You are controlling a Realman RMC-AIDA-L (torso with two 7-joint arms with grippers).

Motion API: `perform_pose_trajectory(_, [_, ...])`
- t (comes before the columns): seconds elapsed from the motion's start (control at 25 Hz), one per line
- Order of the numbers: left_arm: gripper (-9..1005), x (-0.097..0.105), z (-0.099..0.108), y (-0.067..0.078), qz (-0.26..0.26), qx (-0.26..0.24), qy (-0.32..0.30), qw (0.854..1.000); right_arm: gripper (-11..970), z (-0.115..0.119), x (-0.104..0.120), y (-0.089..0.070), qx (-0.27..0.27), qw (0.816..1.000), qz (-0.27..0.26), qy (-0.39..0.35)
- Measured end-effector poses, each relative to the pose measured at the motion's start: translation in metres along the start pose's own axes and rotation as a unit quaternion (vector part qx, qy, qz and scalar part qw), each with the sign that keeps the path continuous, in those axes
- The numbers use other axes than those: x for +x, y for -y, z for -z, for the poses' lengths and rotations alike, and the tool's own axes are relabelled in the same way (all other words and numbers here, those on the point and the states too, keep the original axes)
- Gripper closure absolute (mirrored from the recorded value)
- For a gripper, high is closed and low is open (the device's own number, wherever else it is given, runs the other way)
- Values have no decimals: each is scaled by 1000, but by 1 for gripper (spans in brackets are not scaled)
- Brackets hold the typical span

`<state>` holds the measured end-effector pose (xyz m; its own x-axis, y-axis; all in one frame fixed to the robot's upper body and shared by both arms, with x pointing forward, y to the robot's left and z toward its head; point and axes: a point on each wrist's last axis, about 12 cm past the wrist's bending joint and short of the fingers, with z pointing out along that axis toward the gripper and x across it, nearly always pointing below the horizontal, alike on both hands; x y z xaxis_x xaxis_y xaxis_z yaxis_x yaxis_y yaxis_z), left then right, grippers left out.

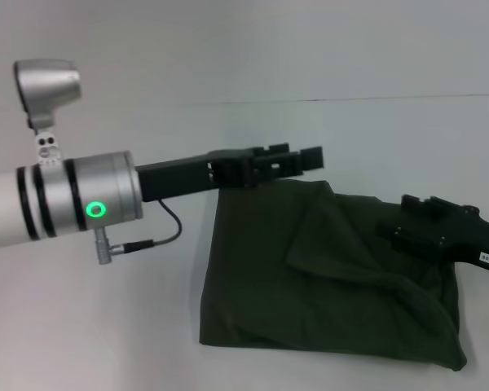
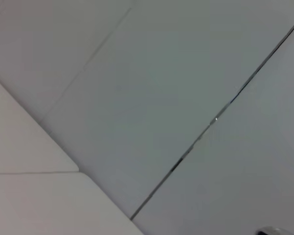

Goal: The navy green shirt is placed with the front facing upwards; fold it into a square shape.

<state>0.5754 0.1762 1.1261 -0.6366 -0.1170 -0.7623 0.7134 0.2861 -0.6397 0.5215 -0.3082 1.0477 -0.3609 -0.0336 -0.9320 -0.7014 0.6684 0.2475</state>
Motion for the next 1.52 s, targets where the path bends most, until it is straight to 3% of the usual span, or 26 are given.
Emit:
perform_pose_trajectory(0.16, [133, -1, 8, -1, -3, -1, 14, 1000, 192, 0, -6, -16, -70, 997, 39, 17])
perform_pose_trajectory(0.36, [137, -2, 11, -3, -8, -5, 20, 1000, 193, -25, -2, -26, -108, 993, 54, -20])
perform_pose_trajectory(0.68, [143, -2, 12, -3, -13, -6, 21, 1000, 195, -57, 5, -29, -104, 990, 63, -73])
perform_pose_trajectory(1.52, [160, 1, 13, -4, -8, -7, 26, 1000, 199, -65, 9, -25, -86, 986, 88, -111])
